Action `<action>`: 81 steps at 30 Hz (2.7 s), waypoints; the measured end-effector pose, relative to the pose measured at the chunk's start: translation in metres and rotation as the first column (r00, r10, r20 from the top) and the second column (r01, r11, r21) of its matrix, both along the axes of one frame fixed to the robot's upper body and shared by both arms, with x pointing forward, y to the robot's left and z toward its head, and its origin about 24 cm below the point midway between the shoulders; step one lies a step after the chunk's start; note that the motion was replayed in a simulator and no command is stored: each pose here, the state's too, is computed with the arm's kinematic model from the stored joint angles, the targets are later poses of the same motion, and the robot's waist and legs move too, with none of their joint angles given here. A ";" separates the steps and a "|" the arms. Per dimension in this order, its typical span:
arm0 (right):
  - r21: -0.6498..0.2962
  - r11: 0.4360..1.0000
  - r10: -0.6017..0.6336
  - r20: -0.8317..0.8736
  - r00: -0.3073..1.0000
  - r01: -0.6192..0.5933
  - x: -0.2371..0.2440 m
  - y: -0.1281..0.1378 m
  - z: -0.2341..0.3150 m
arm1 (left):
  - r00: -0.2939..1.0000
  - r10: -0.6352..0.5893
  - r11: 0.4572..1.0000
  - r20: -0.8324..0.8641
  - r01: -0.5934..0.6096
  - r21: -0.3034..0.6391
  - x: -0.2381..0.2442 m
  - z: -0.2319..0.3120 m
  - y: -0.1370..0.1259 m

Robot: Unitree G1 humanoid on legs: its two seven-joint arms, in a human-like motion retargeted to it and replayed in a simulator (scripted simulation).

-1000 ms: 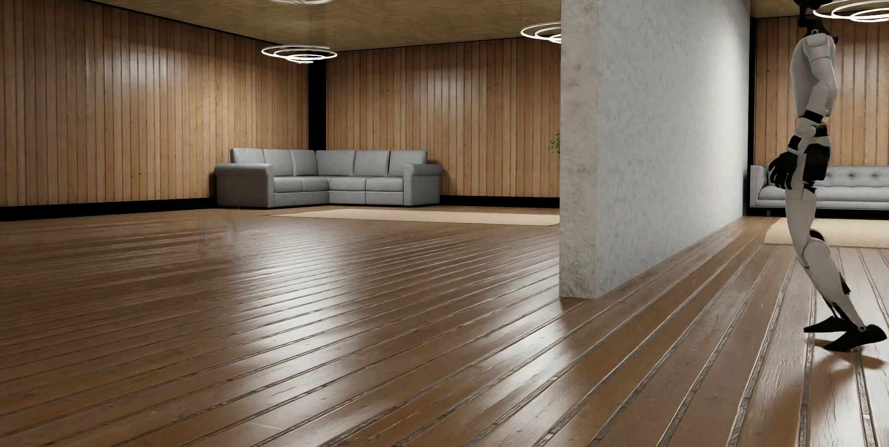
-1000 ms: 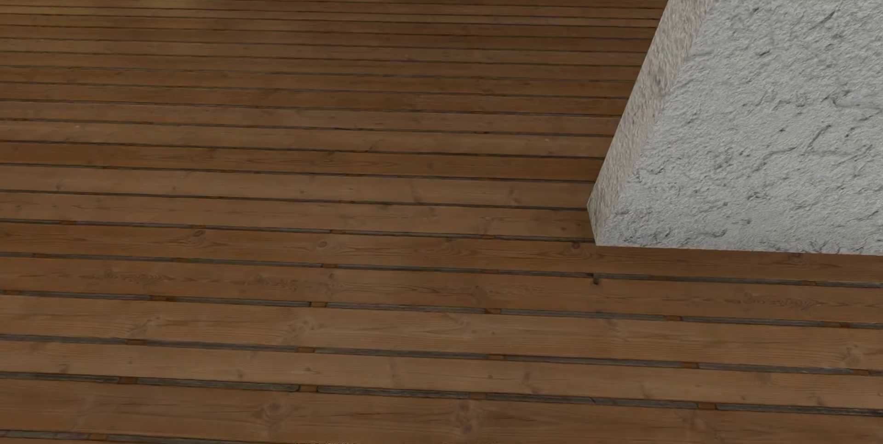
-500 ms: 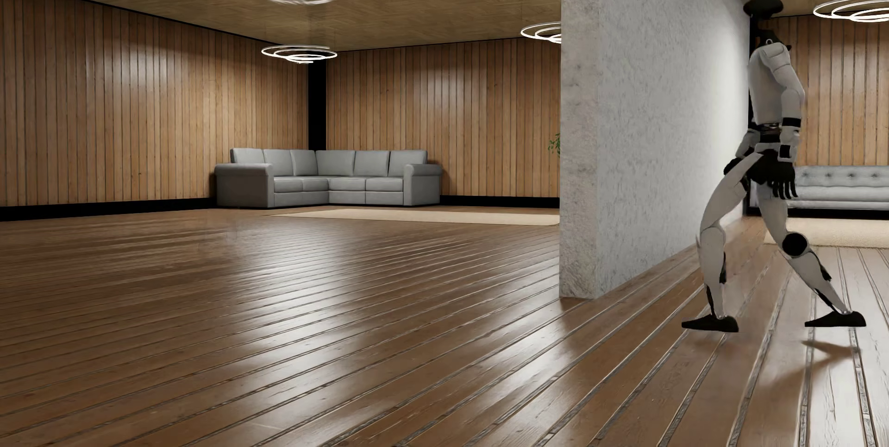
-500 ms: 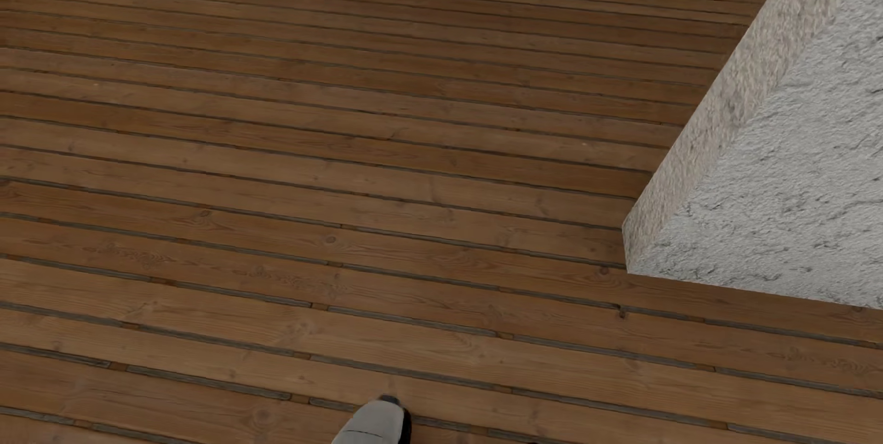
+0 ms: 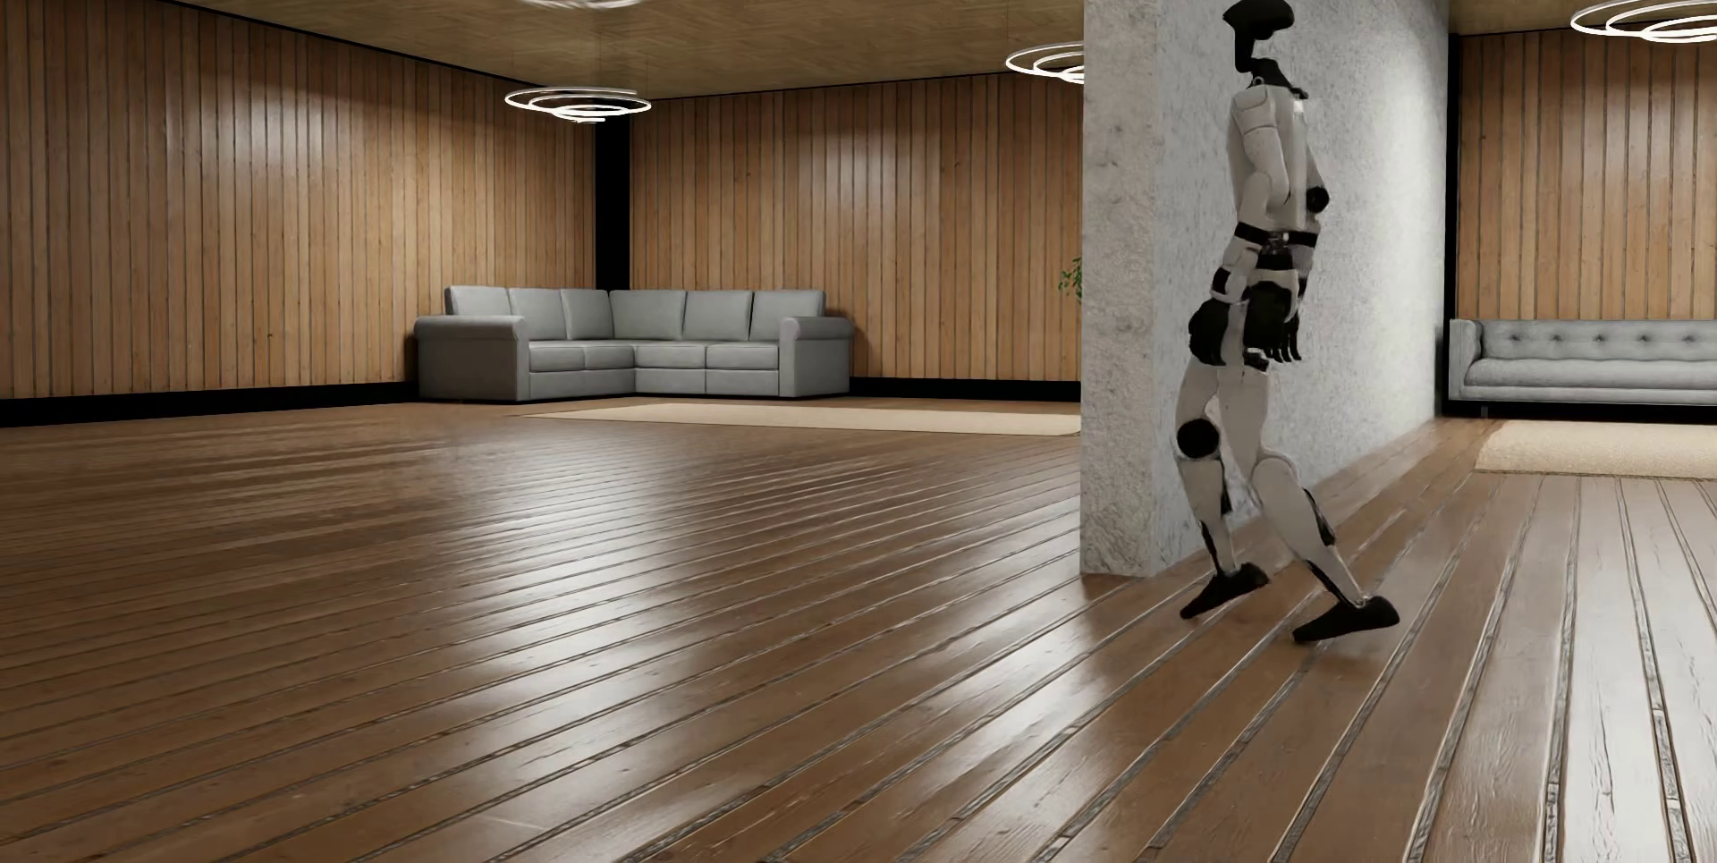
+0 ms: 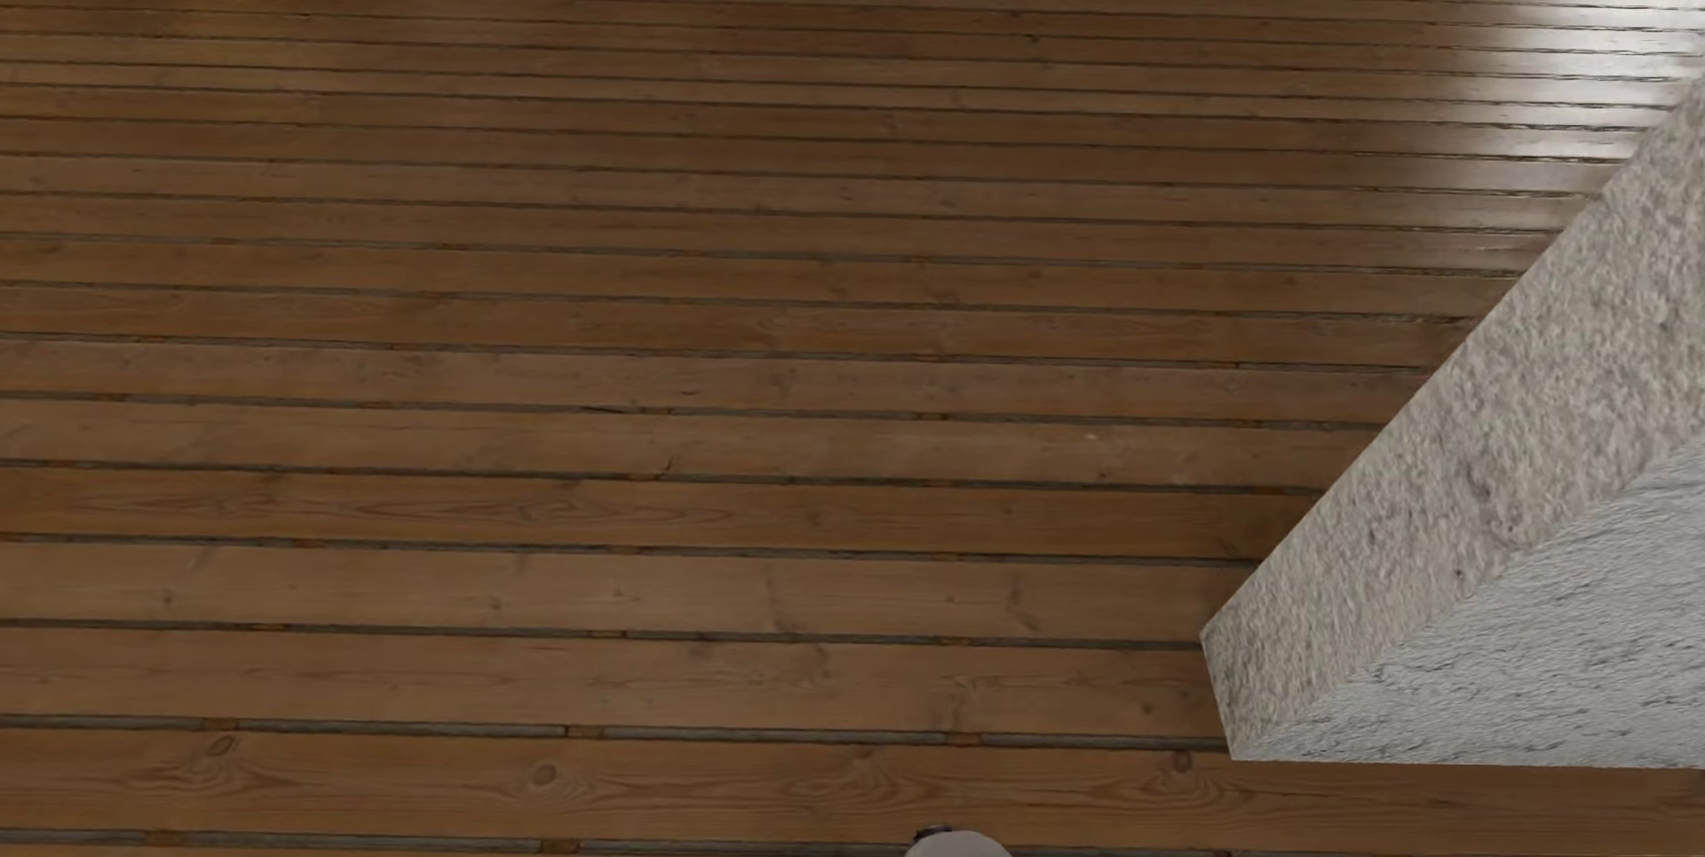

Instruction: Go to the sofa

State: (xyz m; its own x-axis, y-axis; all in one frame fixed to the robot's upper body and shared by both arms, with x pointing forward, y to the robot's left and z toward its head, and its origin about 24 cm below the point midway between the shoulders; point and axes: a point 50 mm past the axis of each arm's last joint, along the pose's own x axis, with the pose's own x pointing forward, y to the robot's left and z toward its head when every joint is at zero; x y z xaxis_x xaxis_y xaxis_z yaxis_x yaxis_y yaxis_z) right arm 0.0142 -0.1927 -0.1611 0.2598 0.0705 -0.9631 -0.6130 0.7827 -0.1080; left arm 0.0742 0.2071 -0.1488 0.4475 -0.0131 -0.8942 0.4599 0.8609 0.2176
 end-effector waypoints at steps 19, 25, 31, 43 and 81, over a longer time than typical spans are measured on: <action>-0.004 1.000 -0.021 0.381 0.924 0.024 0.133 -0.017 0.038 | 0.977 0.046 0.998 -0.208 -0.037 0.050 -0.068 -0.012 0.011; 0.030 0.997 -0.074 0.206 0.976 0.069 0.073 0.001 0.012 | 0.958 0.072 0.995 -0.277 -0.052 0.080 -0.085 -0.015 0.015; -0.025 1.000 -0.009 -0.018 1.000 0.009 0.001 -0.004 -0.003 | 0.999 0.032 0.999 0.017 -0.032 0.026 0.002 0.004 0.013; -0.047 0.999 0.004 0.082 0.997 0.000 0.034 -0.018 0.005 | 0.978 0.087 0.994 -0.191 -0.074 0.077 -0.070 -0.007 0.024; 0.061 0.994 -0.108 0.288 0.951 0.095 0.093 0.000 0.022 | 0.940 0.103 0.991 -0.324 -0.067 0.120 -0.104 -0.013 0.028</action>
State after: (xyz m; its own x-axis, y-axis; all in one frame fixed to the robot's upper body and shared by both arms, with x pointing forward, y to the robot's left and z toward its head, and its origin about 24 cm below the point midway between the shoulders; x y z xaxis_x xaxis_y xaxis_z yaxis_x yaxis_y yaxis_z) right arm 0.1069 -0.1927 -0.1390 0.5362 0.0714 -0.8411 -0.4774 0.8474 -0.2324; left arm -0.0301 0.2350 -0.1614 0.1236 0.1141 -0.9858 0.4475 0.8802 0.1580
